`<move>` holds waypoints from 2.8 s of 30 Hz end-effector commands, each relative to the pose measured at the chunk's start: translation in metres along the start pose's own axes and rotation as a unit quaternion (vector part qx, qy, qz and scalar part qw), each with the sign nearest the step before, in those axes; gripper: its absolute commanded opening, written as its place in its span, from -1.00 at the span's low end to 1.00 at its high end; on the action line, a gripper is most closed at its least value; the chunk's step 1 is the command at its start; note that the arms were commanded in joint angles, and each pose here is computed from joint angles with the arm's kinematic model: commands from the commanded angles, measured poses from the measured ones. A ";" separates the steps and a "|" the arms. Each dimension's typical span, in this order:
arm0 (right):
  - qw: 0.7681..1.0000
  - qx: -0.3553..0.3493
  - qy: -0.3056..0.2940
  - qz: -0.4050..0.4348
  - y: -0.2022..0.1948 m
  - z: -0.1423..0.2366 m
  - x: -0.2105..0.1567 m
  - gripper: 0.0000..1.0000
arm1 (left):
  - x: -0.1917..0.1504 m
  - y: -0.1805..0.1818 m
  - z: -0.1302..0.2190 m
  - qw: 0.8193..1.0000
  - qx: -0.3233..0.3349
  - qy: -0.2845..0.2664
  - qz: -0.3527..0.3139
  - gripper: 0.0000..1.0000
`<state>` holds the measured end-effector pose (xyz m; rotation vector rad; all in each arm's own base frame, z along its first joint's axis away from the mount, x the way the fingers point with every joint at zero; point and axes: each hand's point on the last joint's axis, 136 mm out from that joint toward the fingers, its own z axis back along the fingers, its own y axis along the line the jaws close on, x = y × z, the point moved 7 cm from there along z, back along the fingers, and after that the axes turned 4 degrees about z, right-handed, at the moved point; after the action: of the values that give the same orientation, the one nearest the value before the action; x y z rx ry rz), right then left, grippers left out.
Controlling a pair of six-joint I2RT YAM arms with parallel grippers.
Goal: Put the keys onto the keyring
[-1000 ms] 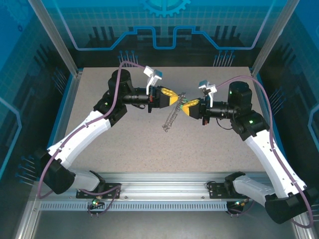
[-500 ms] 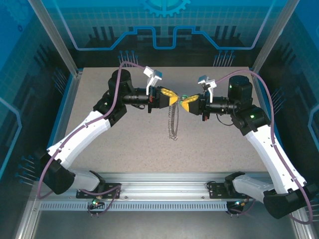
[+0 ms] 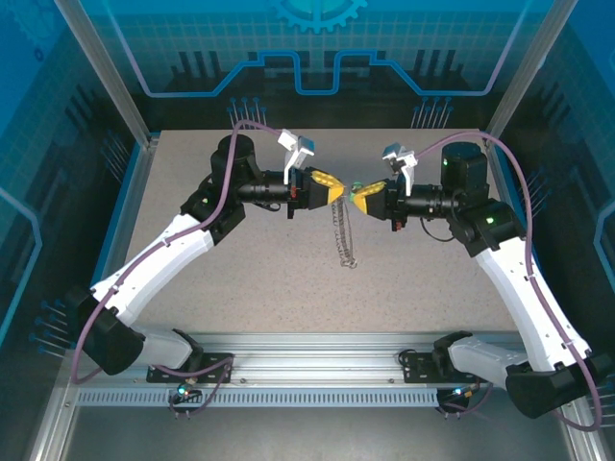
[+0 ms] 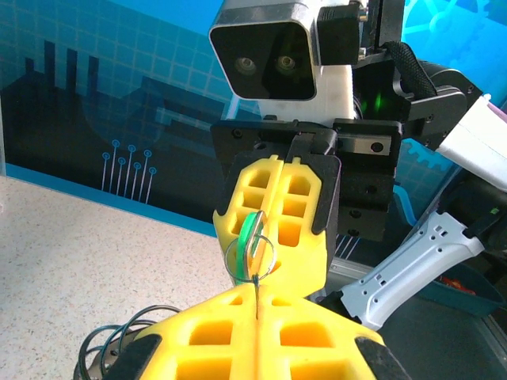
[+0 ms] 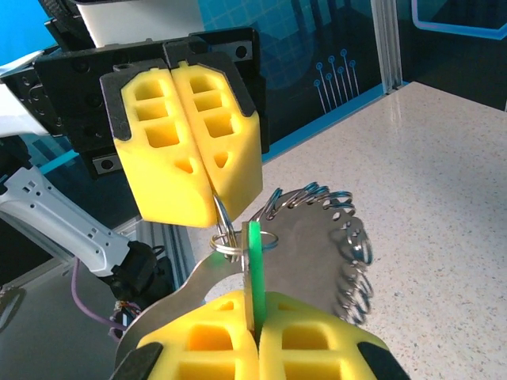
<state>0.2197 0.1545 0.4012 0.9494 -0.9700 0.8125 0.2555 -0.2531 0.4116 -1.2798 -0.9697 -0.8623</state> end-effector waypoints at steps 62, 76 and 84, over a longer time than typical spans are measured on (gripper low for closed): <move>0.998 -0.057 -0.003 -0.013 -0.029 -0.001 0.018 -1.00 | -0.003 0.000 0.012 0.997 0.069 -0.026 -0.016 0.17; 0.996 -0.075 0.015 -0.055 -0.092 -0.032 0.008 -1.00 | -0.023 0.025 0.046 0.972 0.222 -0.080 0.009 0.37; 0.992 -0.087 0.034 -0.081 -0.148 -0.061 0.006 -1.00 | -0.044 0.050 0.060 0.962 0.257 -0.086 0.044 0.44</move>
<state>0.3532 0.1595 0.3363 0.8396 -0.8109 0.6024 0.2761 -0.1968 0.3507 -0.9456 -1.1255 -0.4388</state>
